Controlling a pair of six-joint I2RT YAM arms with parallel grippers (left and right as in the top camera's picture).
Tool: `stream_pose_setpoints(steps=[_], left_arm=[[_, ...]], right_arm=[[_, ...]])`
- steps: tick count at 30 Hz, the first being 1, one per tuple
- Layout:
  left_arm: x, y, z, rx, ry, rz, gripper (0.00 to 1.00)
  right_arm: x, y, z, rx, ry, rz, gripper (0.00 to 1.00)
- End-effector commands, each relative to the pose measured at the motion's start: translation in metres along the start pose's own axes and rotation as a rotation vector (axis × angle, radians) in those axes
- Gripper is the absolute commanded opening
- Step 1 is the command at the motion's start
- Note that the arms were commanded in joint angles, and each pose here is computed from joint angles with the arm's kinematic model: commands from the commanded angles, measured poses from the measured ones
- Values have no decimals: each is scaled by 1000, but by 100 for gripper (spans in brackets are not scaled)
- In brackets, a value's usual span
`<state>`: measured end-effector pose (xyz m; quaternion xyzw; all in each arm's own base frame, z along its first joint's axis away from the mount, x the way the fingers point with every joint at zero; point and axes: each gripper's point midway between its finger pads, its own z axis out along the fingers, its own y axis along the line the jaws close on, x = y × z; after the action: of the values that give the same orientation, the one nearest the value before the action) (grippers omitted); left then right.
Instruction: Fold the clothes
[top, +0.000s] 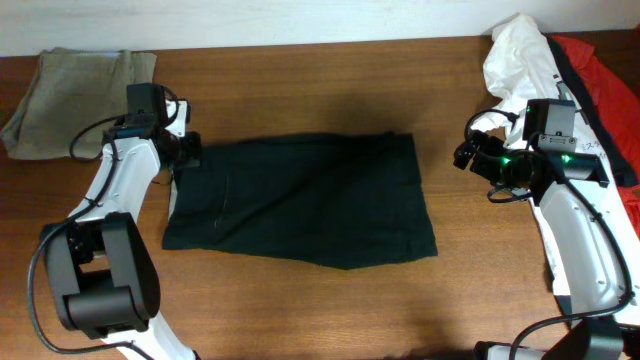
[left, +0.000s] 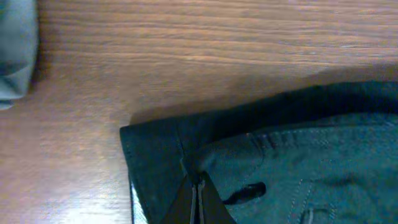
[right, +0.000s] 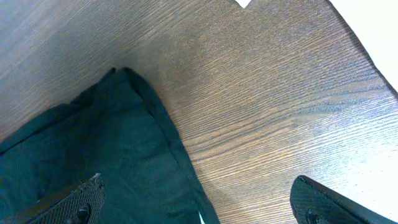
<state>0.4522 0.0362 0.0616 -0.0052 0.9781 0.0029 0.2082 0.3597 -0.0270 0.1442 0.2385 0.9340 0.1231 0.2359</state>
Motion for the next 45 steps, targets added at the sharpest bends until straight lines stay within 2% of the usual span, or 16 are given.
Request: stream_pose_setpoints(steps=[1, 6, 24, 25, 26, 27, 28, 29, 30, 32, 34, 35, 36, 41, 43, 45], left_arm=[[-16, 17, -24, -92, -62, -33, 1], [-28, 30, -70, -175, -143, -74, 1], [28, 84, -37, -506, 82, -184, 2], [29, 84, -37, -507, 86, -185, 23], [28, 84, -37, -507, 85, -185, 28], [28, 84, -37, -503, 86, -185, 54], [29, 84, -39, -502, 94, -183, 67], [28, 81, -43, -485, 103, -182, 96], [25, 76, -45, -452, 106, -184, 96], [27, 58, -40, -341, 123, -190, 91], [28, 21, -32, -120, 143, -206, 23], [28, 0, -31, -8, 150, -212, 6], [27, -15, -31, 67, 154, -211, 1], [37, -35, -24, 89, 196, -173, 1], [47, -36, -14, 87, 235, -173, 1], [67, -36, 0, 84, 316, -178, 1]], right_arm=[[-7, -2, -4, 12, -23, -4, 99], [-7, -2, -4, 12, -23, -4, 99], [-6, -2, -4, 12, -23, -4, 99], [-6, -2, -4, 12, -23, -4, 99], [-7, -2, -4, 12, -23, -4, 99], [-7, -2, -4, 12, -23, -4, 98], [-7, -2, -4, 12, -23, -5, 99], [-7, -2, -4, 12, -23, -4, 98], [-7, -2, -4, 12, -23, -4, 99], [-7, -2, -4, 12, -23, -4, 99], [-7, -2, -4, 12, -23, -4, 99], [-7, -2, -4, 12, -23, -4, 99], [-7, -2, -4, 12, -23, -4, 99], [-9, 0, -4, 1, -34, 10, 99], [-32, 13, -6, -60, -122, 95, 99], [-19, 45, -10, -246, -37, 94, 99]])
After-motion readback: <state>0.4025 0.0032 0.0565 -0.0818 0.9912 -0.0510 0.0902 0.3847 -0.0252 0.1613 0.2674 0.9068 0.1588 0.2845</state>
